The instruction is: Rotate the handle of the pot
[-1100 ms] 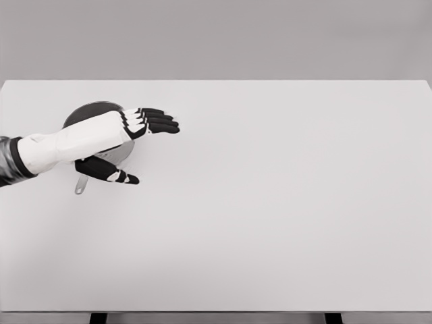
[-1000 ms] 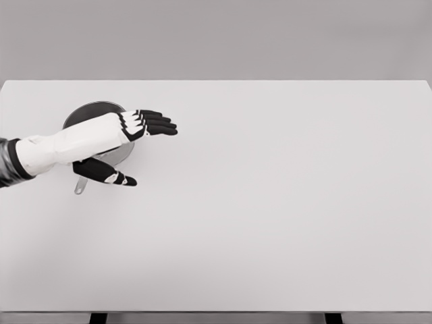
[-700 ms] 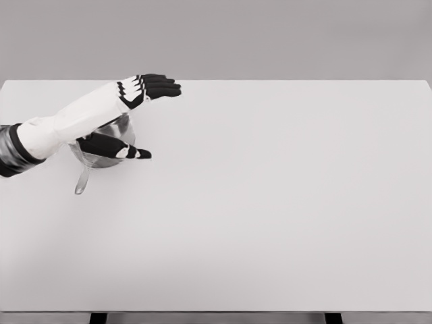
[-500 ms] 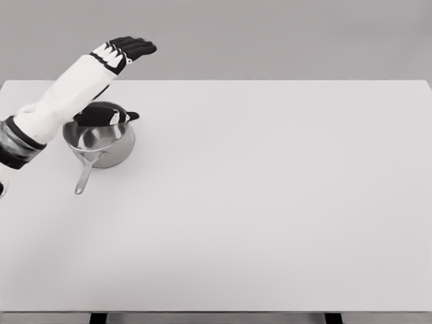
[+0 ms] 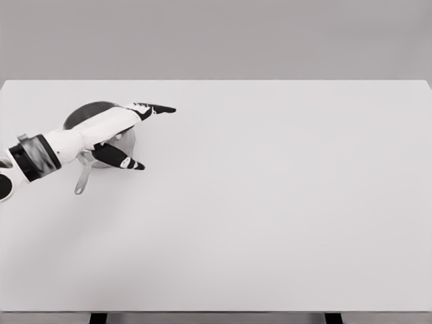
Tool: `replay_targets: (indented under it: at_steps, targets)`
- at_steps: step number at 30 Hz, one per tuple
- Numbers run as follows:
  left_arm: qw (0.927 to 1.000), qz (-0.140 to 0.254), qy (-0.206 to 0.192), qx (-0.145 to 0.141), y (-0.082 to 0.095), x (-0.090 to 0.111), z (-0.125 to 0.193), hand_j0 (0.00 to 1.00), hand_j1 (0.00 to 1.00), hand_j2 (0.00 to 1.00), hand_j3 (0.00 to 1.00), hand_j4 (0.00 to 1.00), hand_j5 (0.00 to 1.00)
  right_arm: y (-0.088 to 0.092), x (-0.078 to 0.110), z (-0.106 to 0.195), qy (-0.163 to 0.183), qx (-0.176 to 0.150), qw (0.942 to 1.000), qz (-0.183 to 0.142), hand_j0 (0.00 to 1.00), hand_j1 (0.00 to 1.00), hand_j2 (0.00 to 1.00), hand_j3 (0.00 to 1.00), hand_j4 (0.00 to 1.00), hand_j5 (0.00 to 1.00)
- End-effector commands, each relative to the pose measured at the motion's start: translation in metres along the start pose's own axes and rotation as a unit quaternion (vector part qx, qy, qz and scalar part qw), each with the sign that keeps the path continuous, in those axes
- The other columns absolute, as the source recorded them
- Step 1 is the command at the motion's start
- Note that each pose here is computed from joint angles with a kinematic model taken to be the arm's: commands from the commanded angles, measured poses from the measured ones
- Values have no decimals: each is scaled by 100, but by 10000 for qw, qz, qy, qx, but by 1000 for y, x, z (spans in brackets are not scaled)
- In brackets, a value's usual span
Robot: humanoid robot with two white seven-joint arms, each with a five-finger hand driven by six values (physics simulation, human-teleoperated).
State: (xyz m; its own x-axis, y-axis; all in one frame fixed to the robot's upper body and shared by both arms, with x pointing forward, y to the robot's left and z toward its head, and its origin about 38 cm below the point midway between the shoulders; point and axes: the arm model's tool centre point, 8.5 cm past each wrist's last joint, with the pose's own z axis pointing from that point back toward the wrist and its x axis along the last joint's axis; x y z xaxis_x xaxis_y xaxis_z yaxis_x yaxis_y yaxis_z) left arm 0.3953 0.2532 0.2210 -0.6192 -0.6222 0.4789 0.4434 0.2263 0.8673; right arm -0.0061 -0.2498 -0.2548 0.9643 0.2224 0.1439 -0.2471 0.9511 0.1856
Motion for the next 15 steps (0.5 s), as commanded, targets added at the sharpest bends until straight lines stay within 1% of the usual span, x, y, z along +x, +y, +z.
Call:
replay_targets:
  at_steps: [1,2,4,5,6,7,8,9,10,11,13,14,15]
  targets:
    - [9986,-420,22,-333,-7,0,0,100,100,100,100,100,100,0,0,0,-1,1,10000,1,100,100,100,100,100,100]
    - [9975,-634,24,-313,-4,0,-1,100,100,100,100,100,100,0,-1,0,6,2,10000,-1,100,100,100,100,100,100]
    - [9968,-755,68,-251,-1,0,-2,100,100,100,100,100,100,0,0,0,-1,1,10000,1,100,100,100,100,100,100]
    - [9964,-836,73,-93,1,0,-2,100,100,100,100,100,100,0,0,0,-1,1,10000,1,100,100,100,100,100,100]
    - [9964,-834,97,139,2,-1,-1,100,100,100,100,100,100,0,0,0,-1,1,10000,1,100,100,100,100,100,100]
    - [9963,-824,174,165,2,-3,-1,100,100,100,100,100,100,0,0,0,-1,8,10000,1,100,100,100,100,100,100]
    - [9963,-822,206,161,1,-4,1,100,100,100,100,100,100,0,0,0,-1,8,10000,1,100,100,100,100,100,100]
    - [9964,-796,274,111,-3,-8,5,100,100,100,100,100,100,0,0,0,-1,1,10000,1,100,100,100,100,100,100]
    - [9949,-876,492,58,-7,-14,9,100,100,100,100,100,100,0,0,0,-1,1,10000,1,100,100,100,100,100,100]
    - [9924,-1082,583,10,-9,-15,7,100,100,100,100,100,100,0,-1,0,6,2,10000,-1,100,100,100,100,100,100]
    - [9912,-1181,587,-60,-12,-15,7,100,100,100,100,100,100,0,0,0,-1,8,10000,1,100,100,100,100,100,100]
    - [9883,-1400,599,-113,-13,-16,7,100,100,100,100,100,100,0,0,0,-1,1,10000,1,100,100,100,100,100,100]
    - [9881,-1409,593,-148,-15,-15,6,100,100,100,100,100,100,0,0,0,-1,1,10000,1,100,100,100,100,100,100]
